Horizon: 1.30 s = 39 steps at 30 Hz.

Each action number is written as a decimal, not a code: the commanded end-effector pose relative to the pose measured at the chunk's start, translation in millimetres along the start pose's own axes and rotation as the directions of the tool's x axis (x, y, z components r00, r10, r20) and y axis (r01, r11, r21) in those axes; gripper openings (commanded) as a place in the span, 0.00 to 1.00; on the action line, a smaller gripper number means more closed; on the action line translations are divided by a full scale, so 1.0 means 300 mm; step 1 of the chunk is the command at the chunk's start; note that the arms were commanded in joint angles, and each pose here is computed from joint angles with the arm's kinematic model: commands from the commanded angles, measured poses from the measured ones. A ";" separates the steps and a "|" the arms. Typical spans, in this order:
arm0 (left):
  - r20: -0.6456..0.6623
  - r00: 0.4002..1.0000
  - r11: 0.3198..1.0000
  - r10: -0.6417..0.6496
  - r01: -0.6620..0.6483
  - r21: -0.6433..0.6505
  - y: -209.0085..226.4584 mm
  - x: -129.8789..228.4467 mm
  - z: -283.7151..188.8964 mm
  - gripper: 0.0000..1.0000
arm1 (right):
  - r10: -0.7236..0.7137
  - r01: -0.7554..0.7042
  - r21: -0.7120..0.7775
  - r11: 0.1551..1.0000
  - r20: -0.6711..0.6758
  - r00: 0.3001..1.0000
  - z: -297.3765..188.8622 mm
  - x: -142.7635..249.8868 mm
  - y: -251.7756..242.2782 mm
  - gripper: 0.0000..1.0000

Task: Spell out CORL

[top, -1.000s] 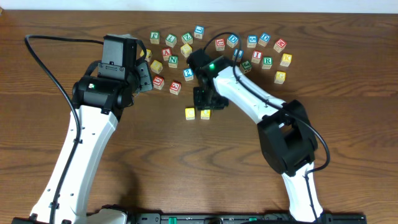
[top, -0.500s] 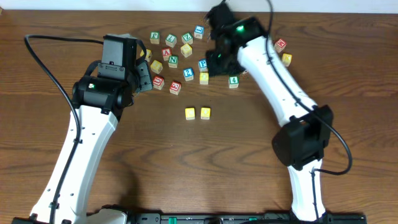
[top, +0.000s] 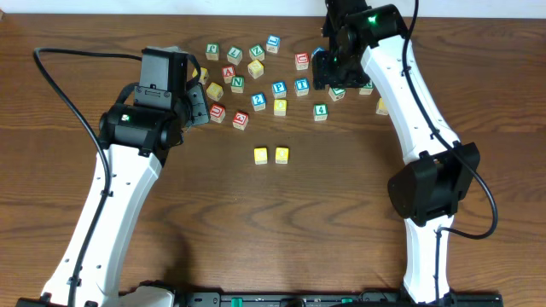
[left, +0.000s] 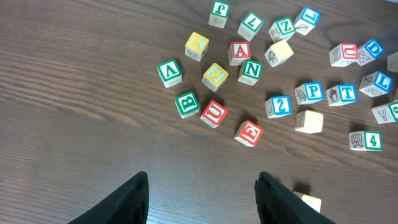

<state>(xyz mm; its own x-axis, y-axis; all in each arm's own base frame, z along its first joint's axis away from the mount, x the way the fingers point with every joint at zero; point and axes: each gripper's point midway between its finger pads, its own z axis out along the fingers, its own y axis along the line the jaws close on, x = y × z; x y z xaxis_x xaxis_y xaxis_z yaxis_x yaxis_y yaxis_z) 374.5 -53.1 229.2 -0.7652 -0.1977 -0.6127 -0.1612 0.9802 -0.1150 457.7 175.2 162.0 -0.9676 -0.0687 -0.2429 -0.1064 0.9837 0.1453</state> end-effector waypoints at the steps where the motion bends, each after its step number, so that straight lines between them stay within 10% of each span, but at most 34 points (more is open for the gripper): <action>1: 0.008 1.000 1.000 -0.015 0.015 -0.011 0.008 -0.014 0.001 0.55 | -0.013 0.013 -0.007 1.000 0.032 0.999 -0.037 -0.014 0.001 0.59; 39: 0.002 1.000 1.000 -0.013 0.013 -0.013 0.011 -0.009 0.001 0.55 | 0.010 -0.019 0.052 0.998 0.160 0.987 -0.046 -0.114 -0.029 0.67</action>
<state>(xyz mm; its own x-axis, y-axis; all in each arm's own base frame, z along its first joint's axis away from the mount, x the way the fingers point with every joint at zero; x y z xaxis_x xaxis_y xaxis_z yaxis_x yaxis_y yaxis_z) 373.6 -52.9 228.5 -0.7679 -0.1971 -0.6094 -0.1617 0.9803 -0.1134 483.8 174.3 169.7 -0.9343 -0.0562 -0.3519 -0.1036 0.9877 0.1173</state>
